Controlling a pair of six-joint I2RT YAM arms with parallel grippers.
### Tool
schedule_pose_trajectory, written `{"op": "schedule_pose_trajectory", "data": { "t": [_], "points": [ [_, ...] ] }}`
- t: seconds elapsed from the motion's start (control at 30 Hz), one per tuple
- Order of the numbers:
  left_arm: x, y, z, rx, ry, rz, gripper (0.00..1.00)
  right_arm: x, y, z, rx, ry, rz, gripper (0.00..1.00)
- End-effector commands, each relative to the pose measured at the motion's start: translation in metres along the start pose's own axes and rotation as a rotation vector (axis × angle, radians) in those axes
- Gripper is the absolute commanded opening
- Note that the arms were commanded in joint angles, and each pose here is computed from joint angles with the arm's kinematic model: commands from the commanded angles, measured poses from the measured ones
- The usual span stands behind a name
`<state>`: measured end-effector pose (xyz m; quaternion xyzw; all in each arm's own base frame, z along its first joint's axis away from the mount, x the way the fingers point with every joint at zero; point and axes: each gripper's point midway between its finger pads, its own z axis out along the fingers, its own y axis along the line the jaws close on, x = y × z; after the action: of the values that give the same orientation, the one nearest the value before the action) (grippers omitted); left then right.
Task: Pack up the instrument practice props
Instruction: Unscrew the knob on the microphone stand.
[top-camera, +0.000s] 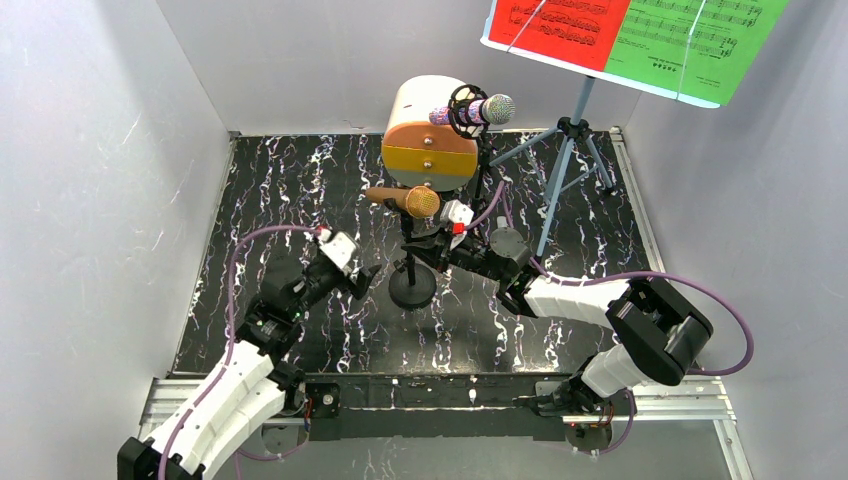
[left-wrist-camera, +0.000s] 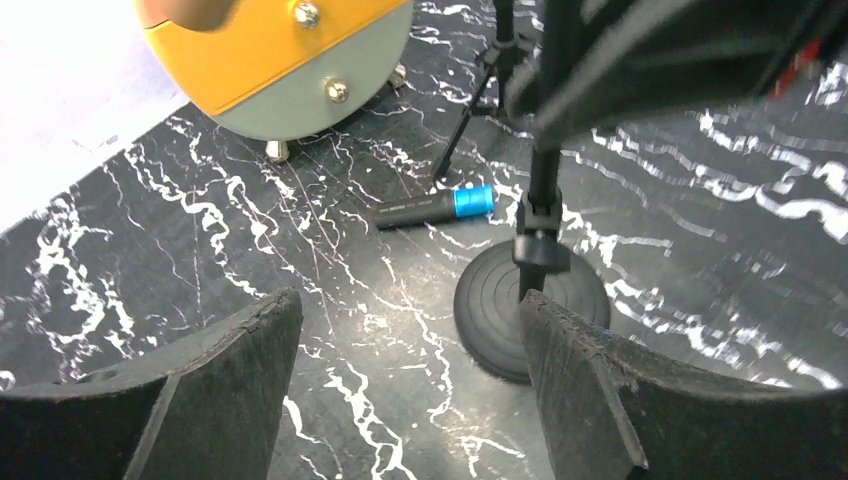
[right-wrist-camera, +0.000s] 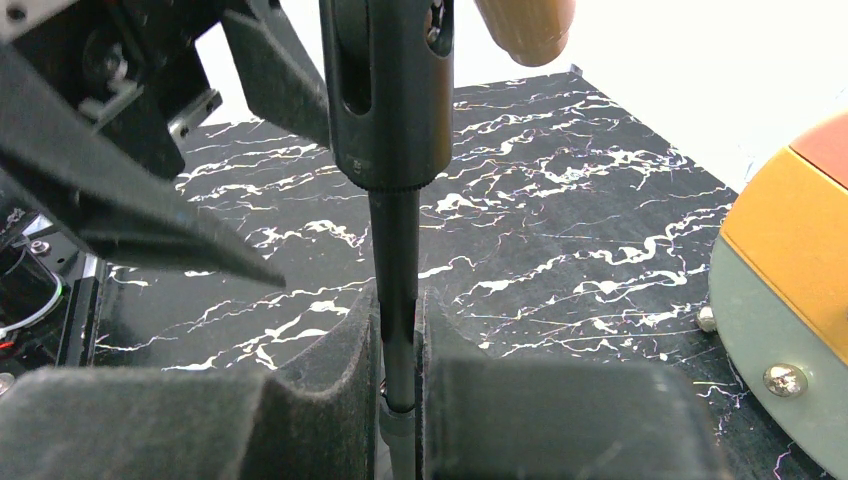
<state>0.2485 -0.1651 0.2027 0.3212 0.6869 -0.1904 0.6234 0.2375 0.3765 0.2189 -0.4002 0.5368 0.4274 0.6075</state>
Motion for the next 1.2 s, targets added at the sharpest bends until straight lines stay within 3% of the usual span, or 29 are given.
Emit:
{"op": "schedule_pose_trajectory", "data": {
  "t": [0.0,0.17,0.53,0.9,1.17],
  "points": [
    [-0.008,-0.001,0.002,0.002,-0.11,0.309,0.8,0.051,0.024,-0.011,-0.067,0.171,0.1,0.01],
    [-0.02,-0.009,0.007,-0.019,-0.153,0.472,0.82,0.051,0.025,-0.011,-0.07,0.169,0.104,0.01],
    [0.003,-0.04,0.029,-0.009,-0.093,0.776,0.75,0.052,0.025,-0.011,-0.071,0.169,0.109,0.01],
    [0.027,-0.051,0.034,0.028,-0.025,0.839,0.63,0.053,0.026,-0.01,-0.076,0.167,0.117,0.01],
    [0.032,-0.054,0.043,0.037,-0.001,0.783,0.42,0.054,0.026,-0.009,-0.077,0.168,0.121,0.01]
  ]
}}
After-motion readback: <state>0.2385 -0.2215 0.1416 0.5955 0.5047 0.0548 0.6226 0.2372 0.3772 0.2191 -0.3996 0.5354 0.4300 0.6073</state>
